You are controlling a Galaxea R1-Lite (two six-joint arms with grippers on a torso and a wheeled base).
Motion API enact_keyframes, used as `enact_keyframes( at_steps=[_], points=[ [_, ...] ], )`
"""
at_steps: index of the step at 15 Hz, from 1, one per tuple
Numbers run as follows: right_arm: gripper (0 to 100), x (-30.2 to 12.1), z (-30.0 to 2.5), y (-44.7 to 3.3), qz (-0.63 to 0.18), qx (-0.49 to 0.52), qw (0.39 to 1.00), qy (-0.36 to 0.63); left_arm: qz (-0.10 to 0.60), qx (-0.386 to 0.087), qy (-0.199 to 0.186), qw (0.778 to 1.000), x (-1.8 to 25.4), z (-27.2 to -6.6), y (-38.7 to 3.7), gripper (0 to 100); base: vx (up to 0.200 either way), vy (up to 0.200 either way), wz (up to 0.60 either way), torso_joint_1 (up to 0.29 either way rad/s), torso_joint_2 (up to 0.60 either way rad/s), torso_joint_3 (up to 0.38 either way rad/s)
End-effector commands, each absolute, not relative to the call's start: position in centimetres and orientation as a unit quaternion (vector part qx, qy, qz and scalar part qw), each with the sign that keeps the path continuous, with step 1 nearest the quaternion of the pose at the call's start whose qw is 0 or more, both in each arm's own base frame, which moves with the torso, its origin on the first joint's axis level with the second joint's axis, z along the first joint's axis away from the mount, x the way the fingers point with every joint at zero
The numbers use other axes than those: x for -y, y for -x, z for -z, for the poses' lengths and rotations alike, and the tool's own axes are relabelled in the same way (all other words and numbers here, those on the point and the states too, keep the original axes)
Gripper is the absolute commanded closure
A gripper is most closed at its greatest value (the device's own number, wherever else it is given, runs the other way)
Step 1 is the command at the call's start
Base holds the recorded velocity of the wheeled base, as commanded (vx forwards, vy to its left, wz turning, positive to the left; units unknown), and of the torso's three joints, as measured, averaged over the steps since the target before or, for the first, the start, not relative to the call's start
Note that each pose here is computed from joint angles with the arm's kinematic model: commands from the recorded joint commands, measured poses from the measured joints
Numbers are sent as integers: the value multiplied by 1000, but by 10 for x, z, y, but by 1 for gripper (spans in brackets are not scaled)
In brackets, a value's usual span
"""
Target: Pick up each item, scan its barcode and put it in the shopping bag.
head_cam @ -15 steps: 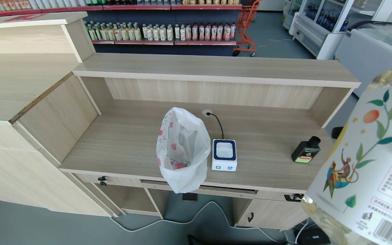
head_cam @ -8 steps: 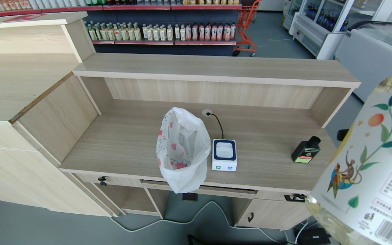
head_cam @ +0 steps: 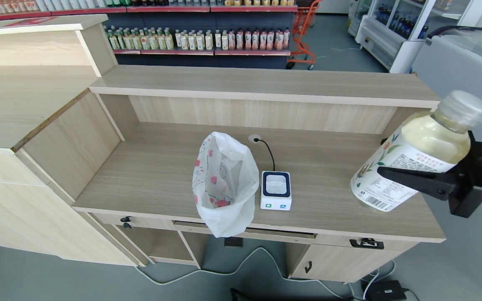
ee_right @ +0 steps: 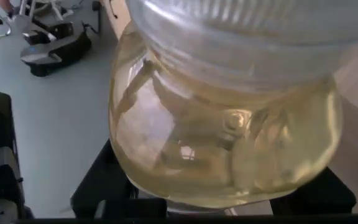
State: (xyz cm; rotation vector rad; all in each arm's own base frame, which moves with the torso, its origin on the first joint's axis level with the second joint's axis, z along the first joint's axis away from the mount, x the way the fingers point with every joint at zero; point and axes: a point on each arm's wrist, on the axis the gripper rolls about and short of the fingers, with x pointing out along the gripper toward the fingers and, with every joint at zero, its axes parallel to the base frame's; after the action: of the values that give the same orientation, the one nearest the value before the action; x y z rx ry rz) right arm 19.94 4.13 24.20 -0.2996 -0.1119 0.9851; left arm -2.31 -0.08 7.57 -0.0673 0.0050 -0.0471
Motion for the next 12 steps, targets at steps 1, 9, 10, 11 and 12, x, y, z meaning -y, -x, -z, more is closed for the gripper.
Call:
enact_keyframes(
  at_steps=[1,9,10,11,12],
  points=[
    [100,-8,-216,-249,-398,22,894,206,24,-3,34,999,1,-76,23,0,0,0,0,0,0,0],
    [100,62,-188,-263,-296,44,841,450,24,-3,34,999,1,-76,23,0,0,0,0,0,0,0],
    [100,63,-190,-264,-297,51,836,459,24,-2,34,999,1,-76,23,0,0,0,0,0,0,0],
    [100,63,-191,-265,-300,60,830,466,24,-2,34,999,1,-76,23,0,0,0,0,0,0,0],
    [100,63,-192,-267,-306,75,819,480,24,-2,34,999,1,-76,23,0,0,0,0,0,0,0]
  ],
)
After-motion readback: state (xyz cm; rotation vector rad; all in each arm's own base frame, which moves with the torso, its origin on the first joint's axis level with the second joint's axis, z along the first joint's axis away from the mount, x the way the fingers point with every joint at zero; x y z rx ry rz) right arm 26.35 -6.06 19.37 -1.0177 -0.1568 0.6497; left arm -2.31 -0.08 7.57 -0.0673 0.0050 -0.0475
